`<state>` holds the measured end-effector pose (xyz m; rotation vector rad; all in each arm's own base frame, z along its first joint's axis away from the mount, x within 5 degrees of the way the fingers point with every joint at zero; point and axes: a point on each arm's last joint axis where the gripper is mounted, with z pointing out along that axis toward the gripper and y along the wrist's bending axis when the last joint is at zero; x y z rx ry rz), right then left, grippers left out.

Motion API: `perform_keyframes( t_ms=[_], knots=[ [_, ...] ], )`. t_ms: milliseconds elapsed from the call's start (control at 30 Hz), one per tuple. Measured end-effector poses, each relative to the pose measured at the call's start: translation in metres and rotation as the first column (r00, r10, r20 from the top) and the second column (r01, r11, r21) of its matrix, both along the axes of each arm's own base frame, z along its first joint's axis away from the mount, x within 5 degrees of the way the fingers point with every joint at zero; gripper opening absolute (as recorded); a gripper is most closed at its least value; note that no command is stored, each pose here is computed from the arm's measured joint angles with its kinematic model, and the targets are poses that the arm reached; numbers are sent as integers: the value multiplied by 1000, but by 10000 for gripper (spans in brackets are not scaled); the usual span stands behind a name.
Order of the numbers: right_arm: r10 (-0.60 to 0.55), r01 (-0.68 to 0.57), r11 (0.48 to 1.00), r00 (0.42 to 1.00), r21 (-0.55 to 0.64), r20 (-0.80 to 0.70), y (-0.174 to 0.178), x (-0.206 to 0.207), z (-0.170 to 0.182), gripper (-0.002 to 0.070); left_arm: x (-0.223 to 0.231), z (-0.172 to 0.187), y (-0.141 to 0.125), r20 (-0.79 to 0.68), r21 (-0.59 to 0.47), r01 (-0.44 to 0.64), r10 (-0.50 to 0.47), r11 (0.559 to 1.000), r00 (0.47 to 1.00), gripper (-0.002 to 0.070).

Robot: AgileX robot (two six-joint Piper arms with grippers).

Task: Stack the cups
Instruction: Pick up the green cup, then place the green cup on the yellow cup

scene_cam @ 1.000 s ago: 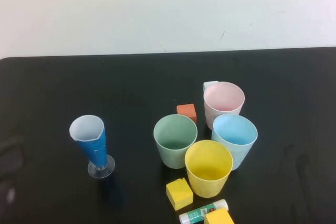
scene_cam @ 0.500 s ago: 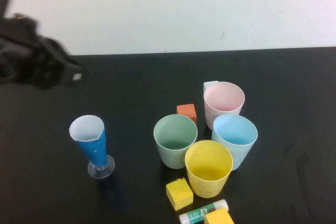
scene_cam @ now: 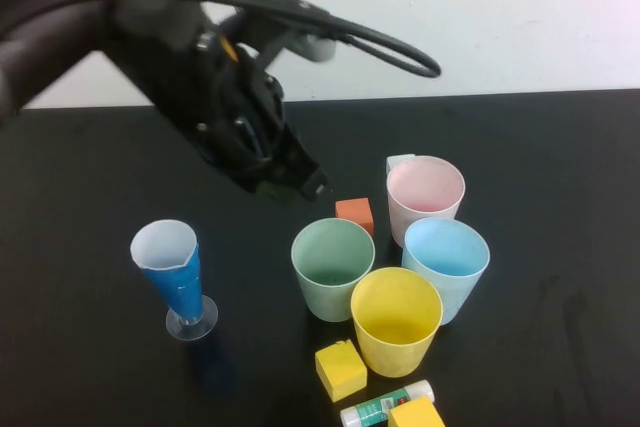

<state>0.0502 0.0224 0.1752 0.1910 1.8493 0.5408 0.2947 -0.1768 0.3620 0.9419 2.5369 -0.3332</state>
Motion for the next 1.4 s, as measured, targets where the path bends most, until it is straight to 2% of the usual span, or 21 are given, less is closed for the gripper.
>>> perform_keyframes(
  t_ms=[133, 367, 433, 567, 633, 700, 733, 800, 867, 933, 1133, 1400],
  knots=[
    [4, -4, 1000, 1000, 7, -3, 0, 0, 0, -2, 18, -17, -9, -82, 47, -28, 32, 999, 996, 109],
    [15, -15, 1000, 1000, 16, -19, 2, -1, -1, -2, 44, -56, -22, -172, 98, -35, 52, 995, 984, 371],
    [18, -18, 1000, 1000, 17, -23, 2, -1, -2, -2, 48, -67, -24, -197, 111, -37, 58, 993, 979, 410],
    [21, -20, 1000, 999, 22, -26, 2, -1, -2, -2, 56, -89, -29, -239, 136, -39, 71, 990, 968, 430],
    [22, -22, 1000, 999, 22, -28, 2, -1, -2, -2, 61, -100, -31, -248, 141, -42, 76, 989, 966, 428],
    [22, -22, 1000, 999, 22, -28, 2, -1, -2, -2, 65, -110, -33, -256, 147, -43, 80, 988, 963, 393],
    [22, -22, 999, 999, 24, -28, 2, -1, -2, -2, 66, -115, -34, -264, 154, -30, 70, 988, 962, 351],
    [22, -22, 999, 999, 24, -28, 2, -1, -2, -2, 68, -122, -35, -271, 161, -12, 56, 987, 961, 209],
    [22, -22, 999, 999, 24, -28, 2, -1, -2, -2, 69, -125, -35, -274, 164, -6, 51, 986, 960, 100],
    [22, -22, 999, 999, 24, -28, 2, -1, -2, -2, 69, -124, -35, -271, 166, -4, 49, 986, 961, 46],
    [23, -22, 999, 999, 24, -28, 2, -1, -2, -2, 73, -99, -36, -211, 150, 0, 32, 989, 977, 8],
    [23, -23, 999, 999, 24, -28, 2, -1, -2, -2, 51, -8, -25, -24, 17, -54, 54, 998, 998, 8]
  ],
)
